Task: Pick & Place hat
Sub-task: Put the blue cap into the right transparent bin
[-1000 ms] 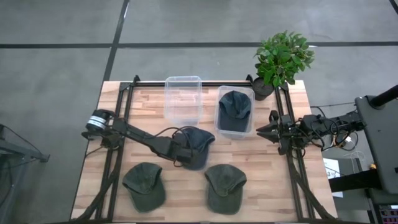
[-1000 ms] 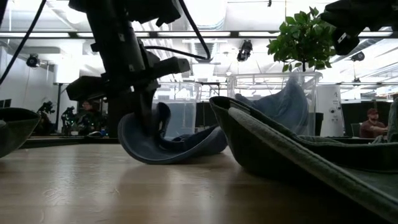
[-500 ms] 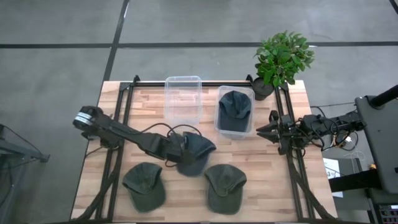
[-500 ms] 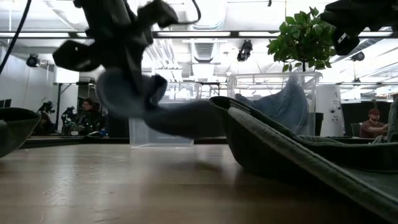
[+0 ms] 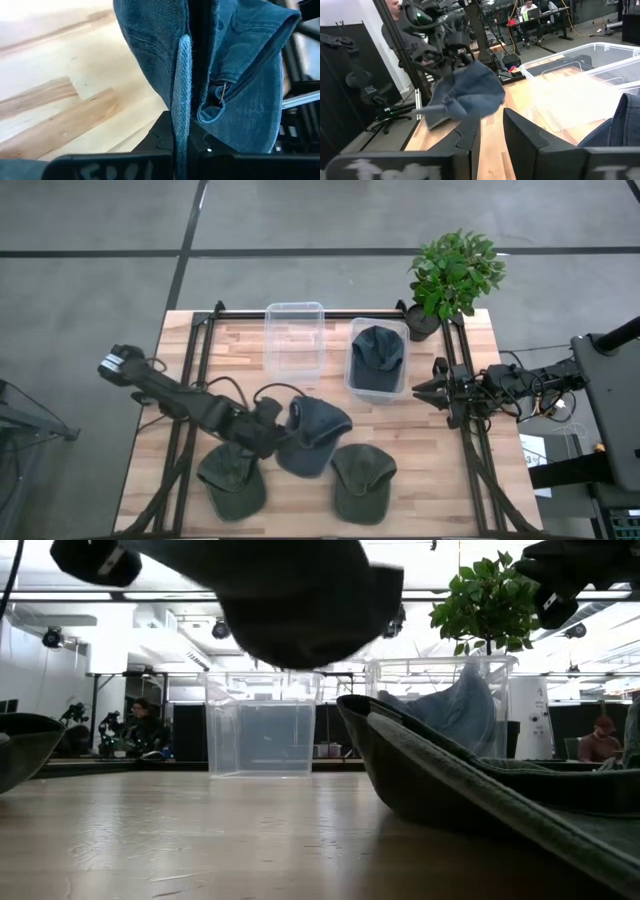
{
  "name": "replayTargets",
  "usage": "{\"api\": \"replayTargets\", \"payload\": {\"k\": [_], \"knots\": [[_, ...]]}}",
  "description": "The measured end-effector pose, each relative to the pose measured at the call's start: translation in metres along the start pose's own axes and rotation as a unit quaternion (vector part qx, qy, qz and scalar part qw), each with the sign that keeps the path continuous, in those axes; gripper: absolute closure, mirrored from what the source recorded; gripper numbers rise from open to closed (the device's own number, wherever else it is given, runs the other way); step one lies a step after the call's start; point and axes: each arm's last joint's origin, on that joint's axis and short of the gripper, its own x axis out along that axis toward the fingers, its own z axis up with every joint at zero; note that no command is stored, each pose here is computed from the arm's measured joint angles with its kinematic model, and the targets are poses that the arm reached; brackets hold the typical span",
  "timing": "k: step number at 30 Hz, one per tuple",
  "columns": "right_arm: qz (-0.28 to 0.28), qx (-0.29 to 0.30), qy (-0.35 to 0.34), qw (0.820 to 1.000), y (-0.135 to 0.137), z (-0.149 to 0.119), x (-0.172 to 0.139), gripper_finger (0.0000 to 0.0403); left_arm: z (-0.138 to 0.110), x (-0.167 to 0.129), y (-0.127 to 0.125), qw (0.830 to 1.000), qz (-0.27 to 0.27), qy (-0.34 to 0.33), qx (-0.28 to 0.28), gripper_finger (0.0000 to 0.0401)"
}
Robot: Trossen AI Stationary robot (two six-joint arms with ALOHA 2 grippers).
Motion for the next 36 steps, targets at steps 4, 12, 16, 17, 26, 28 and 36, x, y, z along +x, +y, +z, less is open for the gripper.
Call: {"api": "replayTargets", "payload": {"k": [4, 12, 16, 17, 26, 28, 36], "knots": [[0.000, 0.000, 0.001, 1.000, 0.000, 0.000, 0.000, 0.0321, 0.002, -0.012, -0.002, 0.999, -0.029, -0.029, -0.004, 0.0396], [0.000, 0.044, 0.000, 0.999, 0.000, 0.000, 0.000, 0.0334, 0.005, -0.018, -0.015, 0.993, -0.098, -0.057, 0.009, 0.0396], [0.000, 0.069, 0.000, 0.998, 0.000, 0.000, 0.000, 0.0333, 0.007, -0.020, -0.022, 0.989, -0.130, -0.066, 0.033, 0.0396], [0.000, 0.068, 0.000, 0.998, 0.000, 0.000, 0.000, 0.0331, 0.008, -0.020, -0.023, 0.987, -0.135, -0.069, 0.043, 0.0396], [-0.001, 0.066, 0.000, 0.998, 0.000, 0.000, 0.000, 0.0321, 0.014, -0.022, -0.035, 0.949, -0.190, -0.081, 0.238, 0.0396], [-0.001, 0.066, 0.000, 0.998, 0.000, 0.000, 0.000, 0.0322, 0.017, -0.024, -0.041, 0.933, -0.222, -0.087, 0.271, 0.0396], [-0.006, 0.064, -0.002, 0.998, 0.000, 0.000, 0.000, 0.0334, 0.029, -0.022, -0.043, 0.925, -0.242, -0.090, 0.278, 0.0396]]}}
